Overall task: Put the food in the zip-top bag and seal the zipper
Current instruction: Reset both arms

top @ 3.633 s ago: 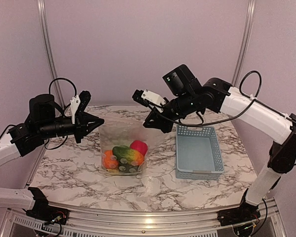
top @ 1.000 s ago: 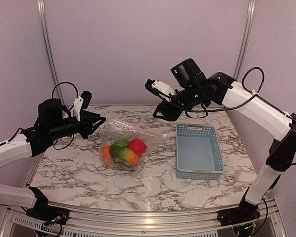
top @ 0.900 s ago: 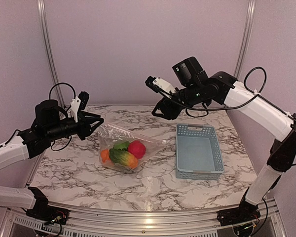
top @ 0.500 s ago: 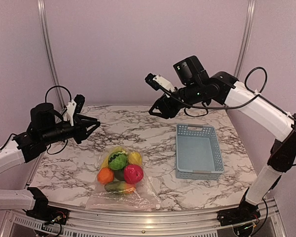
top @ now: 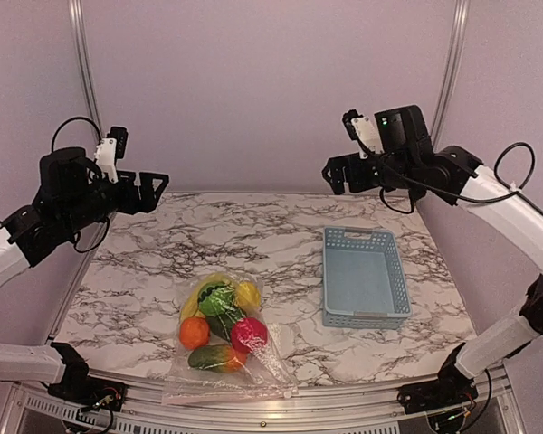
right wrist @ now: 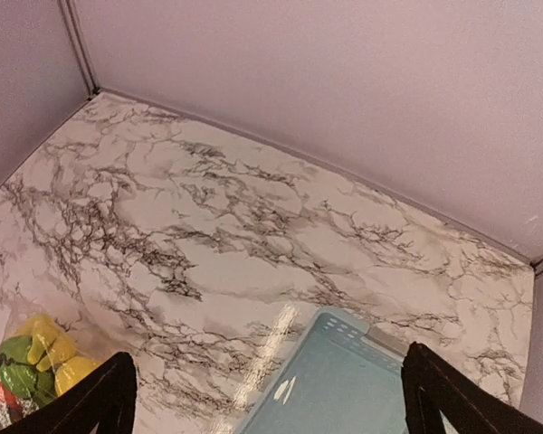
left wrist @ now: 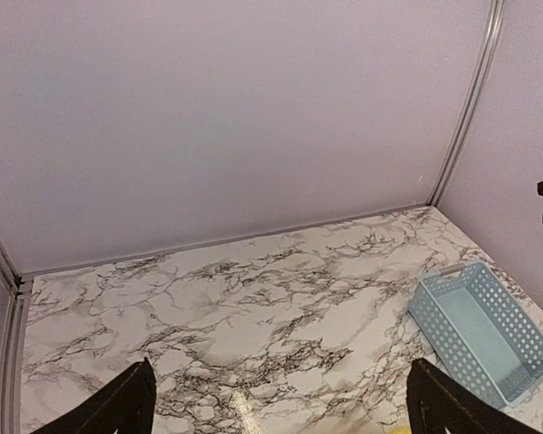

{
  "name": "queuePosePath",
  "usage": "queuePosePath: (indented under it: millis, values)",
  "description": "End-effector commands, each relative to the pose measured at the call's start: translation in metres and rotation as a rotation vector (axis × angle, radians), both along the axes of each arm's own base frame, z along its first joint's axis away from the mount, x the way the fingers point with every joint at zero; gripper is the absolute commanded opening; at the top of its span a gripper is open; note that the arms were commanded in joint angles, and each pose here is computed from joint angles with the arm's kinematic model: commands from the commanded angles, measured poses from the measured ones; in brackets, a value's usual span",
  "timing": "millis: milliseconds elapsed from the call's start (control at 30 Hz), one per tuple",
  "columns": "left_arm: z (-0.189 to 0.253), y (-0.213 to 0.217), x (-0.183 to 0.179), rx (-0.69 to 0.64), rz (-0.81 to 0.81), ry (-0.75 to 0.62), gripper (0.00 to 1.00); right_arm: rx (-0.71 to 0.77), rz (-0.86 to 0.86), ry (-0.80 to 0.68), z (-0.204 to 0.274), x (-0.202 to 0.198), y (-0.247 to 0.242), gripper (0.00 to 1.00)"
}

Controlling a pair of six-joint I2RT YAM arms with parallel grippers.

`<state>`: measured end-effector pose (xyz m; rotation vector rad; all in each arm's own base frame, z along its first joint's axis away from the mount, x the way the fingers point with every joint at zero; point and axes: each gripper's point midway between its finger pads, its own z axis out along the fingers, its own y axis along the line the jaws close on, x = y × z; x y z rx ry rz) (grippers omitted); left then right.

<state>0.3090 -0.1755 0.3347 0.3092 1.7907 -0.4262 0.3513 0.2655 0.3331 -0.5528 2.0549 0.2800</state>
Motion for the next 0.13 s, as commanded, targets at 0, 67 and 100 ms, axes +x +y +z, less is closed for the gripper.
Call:
queuePosePath:
  millis: [0, 67, 100]
  values:
    - [0.011, 0.032, 0.015, 0.002, 0.221, 0.051, 0.99, 0.222, -0.359, -0.268, 0.084, 0.012, -0.071, 0.99]
    - [0.018, 0.033, 0.018, -0.007, 0.242, 0.054, 0.99, 0.242, -0.400, -0.311, 0.098, 0.008, -0.082, 0.98]
    - [0.024, 0.033, 0.019, -0.018, 0.244, 0.047, 0.99, 0.248, -0.411, -0.315, 0.100, 0.008, -0.084, 0.99]
